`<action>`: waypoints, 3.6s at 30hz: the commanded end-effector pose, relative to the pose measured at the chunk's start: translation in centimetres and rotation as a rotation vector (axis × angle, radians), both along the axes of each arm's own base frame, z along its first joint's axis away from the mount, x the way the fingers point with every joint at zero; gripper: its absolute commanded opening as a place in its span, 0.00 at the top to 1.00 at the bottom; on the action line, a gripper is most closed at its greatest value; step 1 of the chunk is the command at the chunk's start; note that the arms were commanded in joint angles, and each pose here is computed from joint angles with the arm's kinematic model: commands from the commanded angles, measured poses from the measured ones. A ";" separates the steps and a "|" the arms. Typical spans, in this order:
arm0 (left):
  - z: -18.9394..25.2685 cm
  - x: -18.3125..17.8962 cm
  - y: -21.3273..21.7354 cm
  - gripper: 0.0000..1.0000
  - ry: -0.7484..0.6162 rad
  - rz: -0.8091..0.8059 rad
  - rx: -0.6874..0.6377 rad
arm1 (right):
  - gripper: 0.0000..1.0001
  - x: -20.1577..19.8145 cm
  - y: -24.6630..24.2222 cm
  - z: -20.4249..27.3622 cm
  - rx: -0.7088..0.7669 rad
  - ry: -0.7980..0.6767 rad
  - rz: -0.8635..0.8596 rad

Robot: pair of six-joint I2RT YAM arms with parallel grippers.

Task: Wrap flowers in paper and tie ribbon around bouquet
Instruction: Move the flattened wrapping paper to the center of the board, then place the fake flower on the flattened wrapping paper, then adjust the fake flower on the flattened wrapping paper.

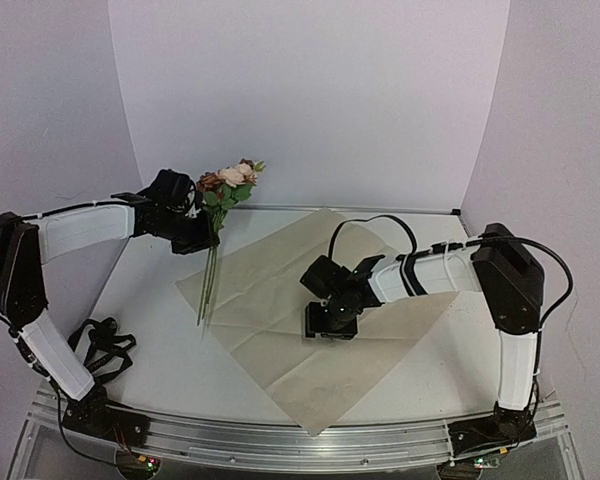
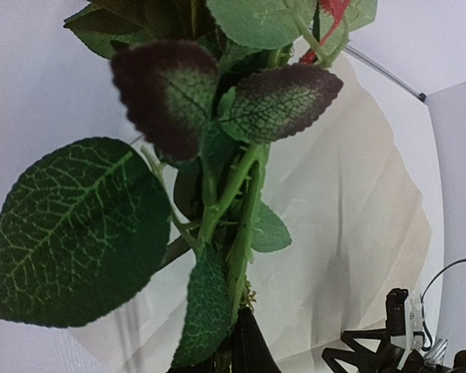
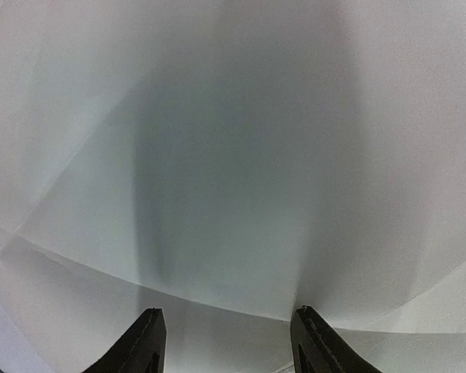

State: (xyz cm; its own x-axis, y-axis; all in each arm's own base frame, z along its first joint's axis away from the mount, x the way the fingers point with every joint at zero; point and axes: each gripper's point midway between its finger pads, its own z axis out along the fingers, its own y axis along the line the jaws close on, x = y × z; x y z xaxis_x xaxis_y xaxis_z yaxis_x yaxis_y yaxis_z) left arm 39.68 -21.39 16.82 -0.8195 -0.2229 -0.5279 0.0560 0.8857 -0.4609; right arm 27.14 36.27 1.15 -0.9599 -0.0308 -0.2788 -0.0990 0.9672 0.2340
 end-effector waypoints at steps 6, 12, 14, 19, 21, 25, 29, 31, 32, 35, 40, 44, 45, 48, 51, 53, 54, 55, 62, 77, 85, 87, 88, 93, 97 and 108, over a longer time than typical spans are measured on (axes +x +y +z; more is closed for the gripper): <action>1.9 3.2 -8.9 1.00 -0.123 -0.195 -0.179 | 0.34 -0.9 -1.3 0.8 -0.023 -0.011 0.057; -1.0 5.4 -12.3 1.00 -0.075 -0.170 -0.224 | 0.24 1.6 -3.9 5.4 0.052 -0.068 -0.075; -1.3 5.6 -13.9 1.00 -0.075 -0.183 -0.249 | 0.21 2.2 -6.8 5.6 0.024 -0.082 -0.145; -1.7 6.4 -18.4 1.00 -0.085 -0.211 -0.277 | 0.22 3.3 -15.2 3.8 -0.058 -0.045 -0.342; -2.9 6.5 -20.4 1.00 -0.062 -0.222 -0.283 | 0.25 3.5 -17.8 3.2 -0.082 -0.033 -0.392; -3.6 6.6 -24.1 1.00 -0.056 -0.243 -0.299 | 0.28 4.1 -19.4 3.3 -0.077 -0.027 -0.419; -4.3 6.8 -27.3 1.00 -0.052 -0.235 -0.311 | 0.28 4.8 -19.3 3.7 -0.064 -0.032 -0.421; -4.5 7.3 -28.2 1.00 -0.053 -0.220 -0.315 | 0.28 5.0 -19.3 3.8 -0.059 -0.028 -0.423; -4.8 7.6 -28.5 1.00 -0.054 -0.216 -0.314 | 0.28 5.1 -19.3 3.8 -0.057 -0.027 -0.423; -5.7 8.9 -28.7 1.00 -0.058 -0.182 -0.297 | 0.28 5.1 -19.3 3.7 -0.058 -0.024 -0.419; -7.7 9.6 -28.2 1.00 -0.032 -0.137 -0.272 | 0.28 5.1 -19.4 3.4 -0.058 -0.011 -0.404; -9.5 9.6 -27.4 1.00 -0.012 -0.116 -0.259 | 0.28 5.3 -19.2 3.2 -0.058 -0.006 -0.395; -9.9 9.7 -27.3 1.00 -0.006 -0.121 -0.260 | 0.28 5.3 -19.2 3.3 -0.057 -0.007 -0.395; -10.6 9.8 -27.1 1.00 0.006 -0.136 -0.261 | 0.29 5.3 -19.2 3.2 -0.058 -0.008 -0.394; -10.4 9.8 -27.3 1.00 -0.007 -0.162 -0.257 | 0.28 5.3 -19.2 3.2 -0.059 -0.008 -0.391; -10.5 9.7 -27.2 1.00 0.000 -0.159 -0.251 | 0.29 5.4 -19.0 3.2 -0.054 -0.008 -0.385; -10.6 9.6 -27.0 1.00 0.008 -0.151 -0.249 | 0.29 5.4 -18.7 3.2 -0.041 0.002 -0.376; -10.7 9.5 -27.0 1.00 0.011 -0.146 -0.251 | 0.29 5.4 -18.6 3.2 -0.037 0.004 -0.371; -11.4 9.5 -26.9 0.92 0.027 -0.146 -0.249 | 0.28 5.6 -18.2 3.4 -0.020 0.006 -0.369; -6.0 9.6 -26.6 0.47 -0.054 -0.140 -0.297 | 0.27 5.4 -18.0 4.2 -0.002 -0.004 -0.353; -3.6 6.9 -21.2 0.44 -0.055 -0.127 -0.287 | 0.28 9.4 -15.0 6.6 0.030 -0.052 -0.342; -5.1 5.7 -19.3 0.50 -0.003 -0.129 -0.288 | 0.28 11.1 -13.8 6.9 0.030 -0.064 -0.342; -6.2 4.8 -18.5 0.54 0.031 -0.132 -0.281 | 0.29 11.8 -13.2 6.9 0.032 -0.066 -0.343; -8.7 2.1 -15.6 0.67 0.108 -0.138 -0.258 | 0.34 15.2 -10.9 6.9 0.047 -0.080 -0.351; -10.0 0.8 -13.8 0.71 0.151 -0.120 -0.232 | 0.35 16.9 -9.2 7.0 0.051 -0.095 -0.330; -15.1 -4.5 -7.5 0.76 0.313 -0.017 -0.144 | 0.39 21.6 -7.1 6.3 0.047 -0.160 -0.388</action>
